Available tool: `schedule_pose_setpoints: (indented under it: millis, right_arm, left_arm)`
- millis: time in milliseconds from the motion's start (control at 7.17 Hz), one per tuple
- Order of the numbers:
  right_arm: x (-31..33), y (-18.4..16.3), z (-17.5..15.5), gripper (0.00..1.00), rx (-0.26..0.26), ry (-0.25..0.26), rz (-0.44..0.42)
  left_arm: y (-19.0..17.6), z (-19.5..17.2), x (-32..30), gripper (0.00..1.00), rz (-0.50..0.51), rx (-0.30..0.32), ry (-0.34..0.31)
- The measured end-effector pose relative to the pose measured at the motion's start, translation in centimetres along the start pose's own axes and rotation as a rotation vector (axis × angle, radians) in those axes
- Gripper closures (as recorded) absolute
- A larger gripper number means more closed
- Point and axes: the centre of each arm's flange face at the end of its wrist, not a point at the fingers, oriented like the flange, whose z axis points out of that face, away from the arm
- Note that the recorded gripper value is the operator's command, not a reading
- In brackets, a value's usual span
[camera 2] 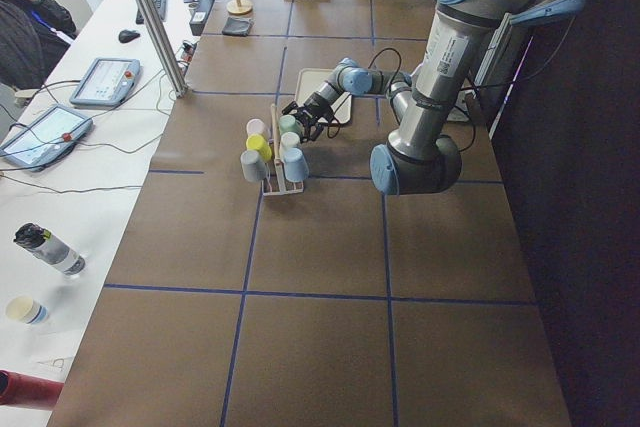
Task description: Pick up and place green cup on tray
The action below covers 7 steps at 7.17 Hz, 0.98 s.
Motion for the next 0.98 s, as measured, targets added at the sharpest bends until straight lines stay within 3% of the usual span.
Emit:
schedule_pose_setpoints:
  millis: [279, 976]
  right_arm:
    - [0.0, 0.0, 0.0, 0.00, 0.001, 0.000, 0.000]
    - [0.0, 0.0, 0.0, 0.00, 0.001, -0.001, 0.000]
  left_arm:
    - [-0.2, 0.1, 0.0, 0.36, -0.002, 0.002, -0.002]
    - [0.8, -0.7, -0.6, 0.38, -0.020, 0.008, -0.021]
